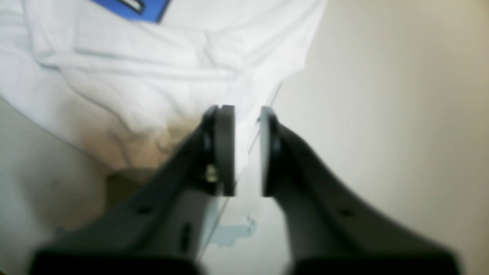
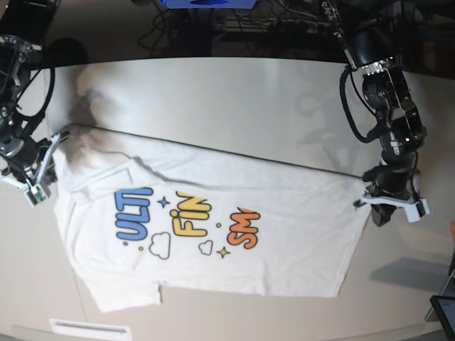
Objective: Fold the T-shirt properly
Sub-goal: 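Lower the held shoulder edge onto the table with both grippers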
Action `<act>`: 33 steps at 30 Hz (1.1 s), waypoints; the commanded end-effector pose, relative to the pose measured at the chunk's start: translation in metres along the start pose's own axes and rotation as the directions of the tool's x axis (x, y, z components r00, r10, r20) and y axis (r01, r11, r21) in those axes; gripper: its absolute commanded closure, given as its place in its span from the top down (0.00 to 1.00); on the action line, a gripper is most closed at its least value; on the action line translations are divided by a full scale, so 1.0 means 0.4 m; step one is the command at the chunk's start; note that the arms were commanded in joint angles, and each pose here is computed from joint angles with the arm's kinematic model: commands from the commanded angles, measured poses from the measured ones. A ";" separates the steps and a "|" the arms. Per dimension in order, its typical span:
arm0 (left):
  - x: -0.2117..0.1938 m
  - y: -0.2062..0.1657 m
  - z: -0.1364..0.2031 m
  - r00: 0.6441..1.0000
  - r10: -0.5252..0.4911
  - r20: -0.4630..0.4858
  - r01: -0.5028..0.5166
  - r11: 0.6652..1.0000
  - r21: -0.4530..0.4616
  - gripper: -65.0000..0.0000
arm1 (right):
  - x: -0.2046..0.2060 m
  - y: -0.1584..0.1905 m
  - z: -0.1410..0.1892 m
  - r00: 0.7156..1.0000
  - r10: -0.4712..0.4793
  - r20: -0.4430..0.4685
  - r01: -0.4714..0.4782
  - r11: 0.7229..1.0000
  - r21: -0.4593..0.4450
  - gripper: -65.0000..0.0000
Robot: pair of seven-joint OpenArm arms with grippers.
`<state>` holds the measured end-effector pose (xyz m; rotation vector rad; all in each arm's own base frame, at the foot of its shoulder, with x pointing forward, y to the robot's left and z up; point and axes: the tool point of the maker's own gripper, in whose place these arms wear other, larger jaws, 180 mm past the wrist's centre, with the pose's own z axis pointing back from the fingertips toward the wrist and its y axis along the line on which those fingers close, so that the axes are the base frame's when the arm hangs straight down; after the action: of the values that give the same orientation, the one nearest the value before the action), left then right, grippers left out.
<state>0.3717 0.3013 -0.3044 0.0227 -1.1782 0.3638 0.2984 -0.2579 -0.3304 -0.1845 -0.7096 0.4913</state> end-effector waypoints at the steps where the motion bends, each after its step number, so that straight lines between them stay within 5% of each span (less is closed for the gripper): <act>1: 0.054 0.016 -0.003 0.997 -0.040 0.073 0.038 0.999 0.025 0.00 | 0.020 -0.003 0.005 1.000 0.006 0.031 -0.006 1.000 -0.014 0.01; 5: 0.020 0.055 -0.029 0.988 -0.152 0.008 0.150 0.983 0.106 0.00 | -0.017 0.040 -0.017 0.999 0.006 -0.046 -0.008 0.999 -0.036 0.03; 9: -0.013 0.087 -0.058 0.978 -0.201 -0.056 0.207 0.967 0.149 0.00 | -0.004 0.128 -0.042 0.991 0.112 -0.070 -0.110 0.994 0.027 0.03; 15: -0.077 0.019 -0.104 0.923 -0.358 -0.139 0.371 0.925 0.083 0.00 | -0.014 0.208 -0.092 0.984 0.146 -0.099 -0.138 0.987 0.084 0.03; 20: -0.170 -0.001 -0.125 0.891 -0.393 -0.228 0.404 0.915 -0.003 0.00 | -0.077 0.258 -0.145 0.978 0.134 -0.161 -0.111 0.983 0.144 0.03; 33: -0.293 0.035 -0.003 0.831 -0.441 -0.341 0.458 0.888 -0.033 0.00 | -0.202 0.211 -0.133 0.956 0.092 -0.280 -0.067 0.993 0.095 0.03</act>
<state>0.3385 0.2807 -0.4065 0.2667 -0.8405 -0.0279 0.2830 -0.1976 -0.4228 -0.1250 -0.5928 0.5428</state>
